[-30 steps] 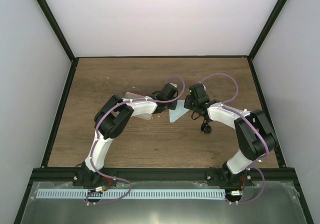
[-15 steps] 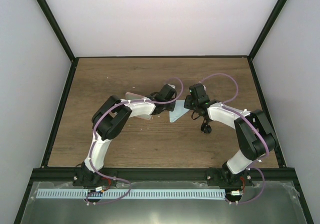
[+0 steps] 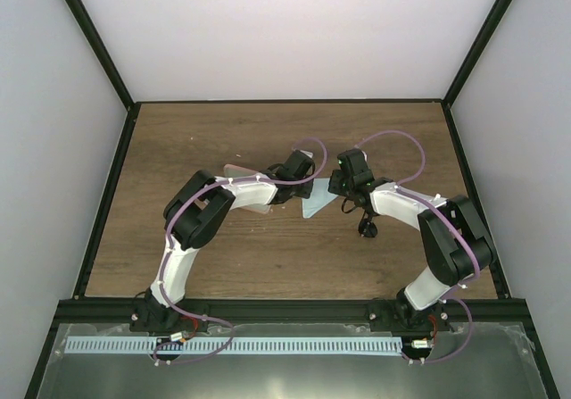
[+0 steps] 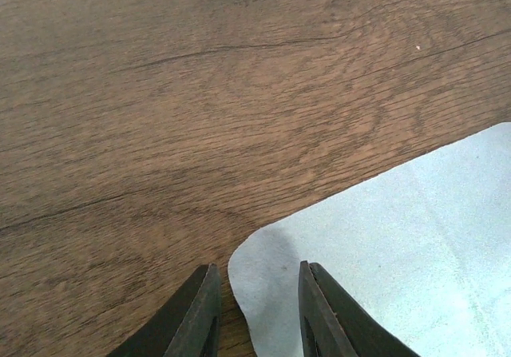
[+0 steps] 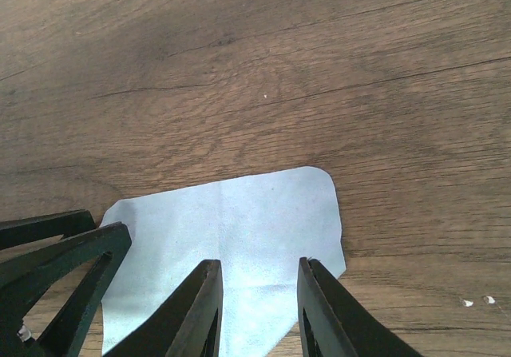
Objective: Organize the sunglasses
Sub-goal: Fold the glasses cleaning cloth at the center of the board.
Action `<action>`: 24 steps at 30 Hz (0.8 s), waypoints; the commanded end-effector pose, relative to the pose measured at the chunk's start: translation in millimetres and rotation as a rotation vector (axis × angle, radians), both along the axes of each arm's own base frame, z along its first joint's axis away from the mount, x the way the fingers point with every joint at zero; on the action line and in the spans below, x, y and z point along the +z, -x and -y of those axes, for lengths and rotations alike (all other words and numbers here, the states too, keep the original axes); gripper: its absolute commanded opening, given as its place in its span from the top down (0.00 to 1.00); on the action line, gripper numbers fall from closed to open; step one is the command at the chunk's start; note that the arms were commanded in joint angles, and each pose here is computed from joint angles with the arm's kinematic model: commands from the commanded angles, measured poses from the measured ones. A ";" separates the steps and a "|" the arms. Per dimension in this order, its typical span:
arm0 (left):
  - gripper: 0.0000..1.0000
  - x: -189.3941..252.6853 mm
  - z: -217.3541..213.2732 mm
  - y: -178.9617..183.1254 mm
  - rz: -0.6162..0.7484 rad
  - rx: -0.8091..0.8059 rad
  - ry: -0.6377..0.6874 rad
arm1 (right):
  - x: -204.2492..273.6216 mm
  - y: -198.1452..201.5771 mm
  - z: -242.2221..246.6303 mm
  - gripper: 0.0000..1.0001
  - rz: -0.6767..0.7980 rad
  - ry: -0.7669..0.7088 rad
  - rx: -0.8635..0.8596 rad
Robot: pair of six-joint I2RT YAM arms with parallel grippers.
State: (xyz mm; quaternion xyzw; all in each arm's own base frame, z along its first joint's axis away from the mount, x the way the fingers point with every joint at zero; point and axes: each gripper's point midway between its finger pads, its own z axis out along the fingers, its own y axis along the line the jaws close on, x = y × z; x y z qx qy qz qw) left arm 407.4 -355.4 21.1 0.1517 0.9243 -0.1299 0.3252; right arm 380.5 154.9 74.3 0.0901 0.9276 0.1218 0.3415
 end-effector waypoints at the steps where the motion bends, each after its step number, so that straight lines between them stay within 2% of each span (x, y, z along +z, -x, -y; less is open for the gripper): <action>1: 0.70 -20.5 1.4 9.6 -0.065 -0.028 -0.025 | 6.3 -2.1 0.5 0.71 0.018 -0.008 -0.006; 24: 0.82 -19.3 -5.8 4.7 -0.051 -0.007 -0.074 | 2.7 -2.7 0.5 0.71 0.010 -0.002 -0.005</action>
